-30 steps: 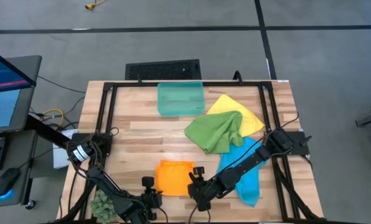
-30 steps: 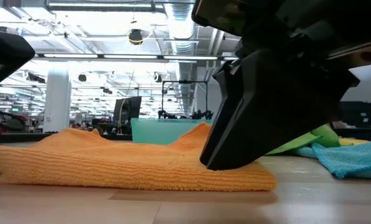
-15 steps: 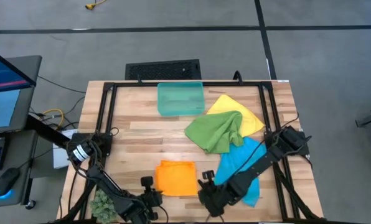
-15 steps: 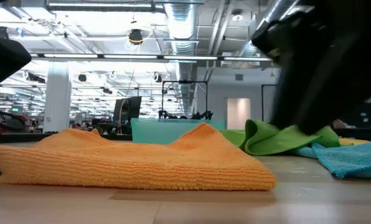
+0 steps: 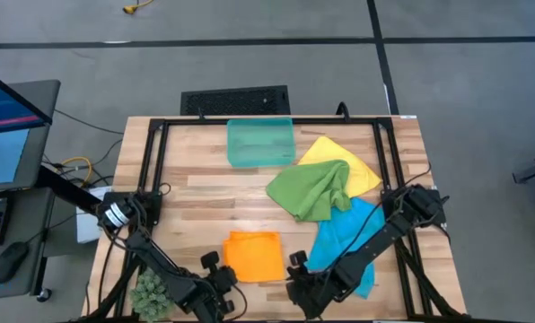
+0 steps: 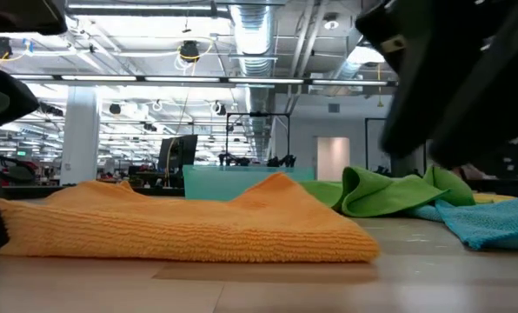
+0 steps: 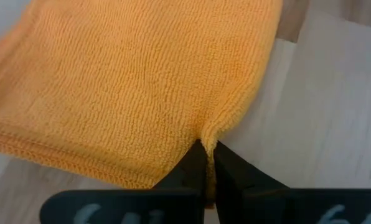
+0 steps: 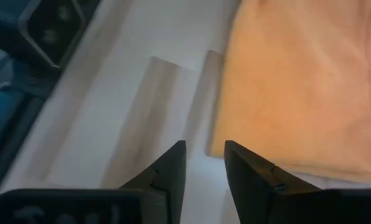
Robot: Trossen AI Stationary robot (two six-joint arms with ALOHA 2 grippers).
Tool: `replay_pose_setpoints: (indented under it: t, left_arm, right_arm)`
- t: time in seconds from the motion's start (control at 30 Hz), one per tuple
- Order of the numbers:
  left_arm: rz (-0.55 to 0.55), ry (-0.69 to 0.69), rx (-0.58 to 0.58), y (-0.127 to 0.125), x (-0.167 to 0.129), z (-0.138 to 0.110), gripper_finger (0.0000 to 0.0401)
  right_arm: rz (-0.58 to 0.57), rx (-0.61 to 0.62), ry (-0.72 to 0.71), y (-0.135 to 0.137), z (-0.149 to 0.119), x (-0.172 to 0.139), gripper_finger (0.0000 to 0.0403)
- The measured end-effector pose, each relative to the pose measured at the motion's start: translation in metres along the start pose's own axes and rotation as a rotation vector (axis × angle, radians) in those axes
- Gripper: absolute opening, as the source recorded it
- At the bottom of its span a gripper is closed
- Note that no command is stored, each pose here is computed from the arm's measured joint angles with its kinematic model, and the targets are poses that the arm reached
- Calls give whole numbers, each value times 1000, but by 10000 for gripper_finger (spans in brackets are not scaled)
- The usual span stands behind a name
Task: Roll microfiber towels into tight, uniform cylinder then place into a basket
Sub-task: Fold the orange towel
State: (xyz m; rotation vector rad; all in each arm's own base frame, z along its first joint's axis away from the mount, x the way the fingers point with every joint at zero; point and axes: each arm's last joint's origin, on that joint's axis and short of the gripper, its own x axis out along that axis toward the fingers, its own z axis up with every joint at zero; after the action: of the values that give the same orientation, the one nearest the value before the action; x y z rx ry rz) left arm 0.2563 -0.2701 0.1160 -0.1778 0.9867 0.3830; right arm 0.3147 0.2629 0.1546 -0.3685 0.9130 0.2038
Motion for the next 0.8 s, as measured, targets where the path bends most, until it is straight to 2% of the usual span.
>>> replay_pose_setpoints:
  t: [0.17,0.33,0.57,0.8]
  left_arm:
    - [-23,23,-74,1,-5,2,2]
    - [-30,37,-101,1,-6,3,2]
    - [-30,35,-102,1,-6,4,2]
    - [-29,33,-104,1,-6,4,2]
  right_arm:
    - [-6,-33,-25,-8,4,3,159]
    - [-6,-64,-47,-10,4,6,174]
    - [-22,-59,-44,-20,-5,17,171]
    - [2,-41,-65,-32,-1,24,168]
